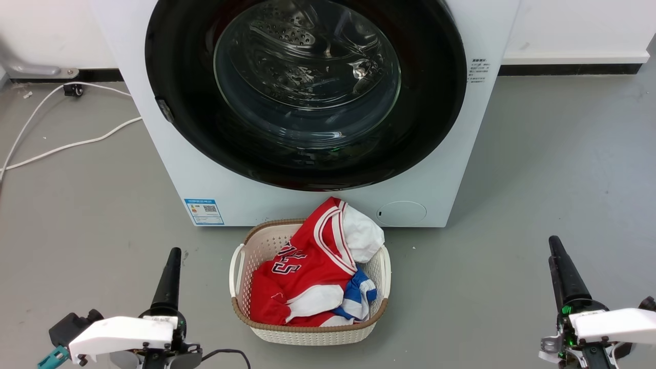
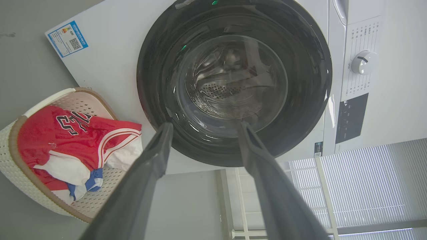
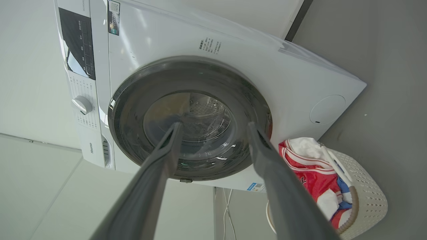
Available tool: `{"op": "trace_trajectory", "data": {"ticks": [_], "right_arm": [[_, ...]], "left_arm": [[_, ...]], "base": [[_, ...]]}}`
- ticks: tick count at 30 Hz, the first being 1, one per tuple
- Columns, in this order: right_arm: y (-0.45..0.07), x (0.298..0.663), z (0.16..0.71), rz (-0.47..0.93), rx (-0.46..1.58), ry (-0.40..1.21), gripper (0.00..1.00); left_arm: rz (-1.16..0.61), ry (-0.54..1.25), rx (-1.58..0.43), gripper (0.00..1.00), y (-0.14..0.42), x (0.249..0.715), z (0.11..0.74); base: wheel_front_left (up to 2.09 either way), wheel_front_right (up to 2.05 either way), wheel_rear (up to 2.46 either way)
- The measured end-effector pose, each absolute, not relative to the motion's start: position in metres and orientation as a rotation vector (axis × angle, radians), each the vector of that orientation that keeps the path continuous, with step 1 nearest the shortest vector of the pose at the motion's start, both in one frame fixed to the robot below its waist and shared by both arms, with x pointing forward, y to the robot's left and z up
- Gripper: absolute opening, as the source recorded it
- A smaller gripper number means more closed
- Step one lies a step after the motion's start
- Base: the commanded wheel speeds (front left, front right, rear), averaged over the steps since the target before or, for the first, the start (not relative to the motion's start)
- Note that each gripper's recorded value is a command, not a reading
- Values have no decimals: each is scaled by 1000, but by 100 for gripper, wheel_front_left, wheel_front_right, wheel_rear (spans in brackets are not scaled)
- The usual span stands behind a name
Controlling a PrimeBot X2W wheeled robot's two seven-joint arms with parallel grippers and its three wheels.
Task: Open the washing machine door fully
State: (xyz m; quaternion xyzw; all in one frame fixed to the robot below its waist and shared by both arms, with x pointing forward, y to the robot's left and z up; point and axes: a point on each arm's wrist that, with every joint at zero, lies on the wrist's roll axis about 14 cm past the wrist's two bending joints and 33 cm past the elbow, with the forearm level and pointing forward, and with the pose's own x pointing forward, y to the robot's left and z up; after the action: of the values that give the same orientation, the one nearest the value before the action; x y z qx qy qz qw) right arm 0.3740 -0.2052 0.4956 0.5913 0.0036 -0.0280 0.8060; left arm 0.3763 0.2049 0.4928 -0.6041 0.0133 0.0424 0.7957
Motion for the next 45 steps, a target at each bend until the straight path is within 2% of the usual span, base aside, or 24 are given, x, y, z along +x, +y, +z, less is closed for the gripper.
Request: {"op": "trace_trajectory", "data": {"ticks": [15,31,45], "right_arm": [[-188,373,516,18,888,-25,100],[-181,367,530,52,572,-80,100],[-182,362,538,54,443,-125,100]], "left_arm": [[93,35,-948,100,196,374,500],[86,12,-612,100,191,371,510],[54,-37,-423,100,184,369,522]], "base": [[0,0,0],[0,0,0],[0,0,0]]}}
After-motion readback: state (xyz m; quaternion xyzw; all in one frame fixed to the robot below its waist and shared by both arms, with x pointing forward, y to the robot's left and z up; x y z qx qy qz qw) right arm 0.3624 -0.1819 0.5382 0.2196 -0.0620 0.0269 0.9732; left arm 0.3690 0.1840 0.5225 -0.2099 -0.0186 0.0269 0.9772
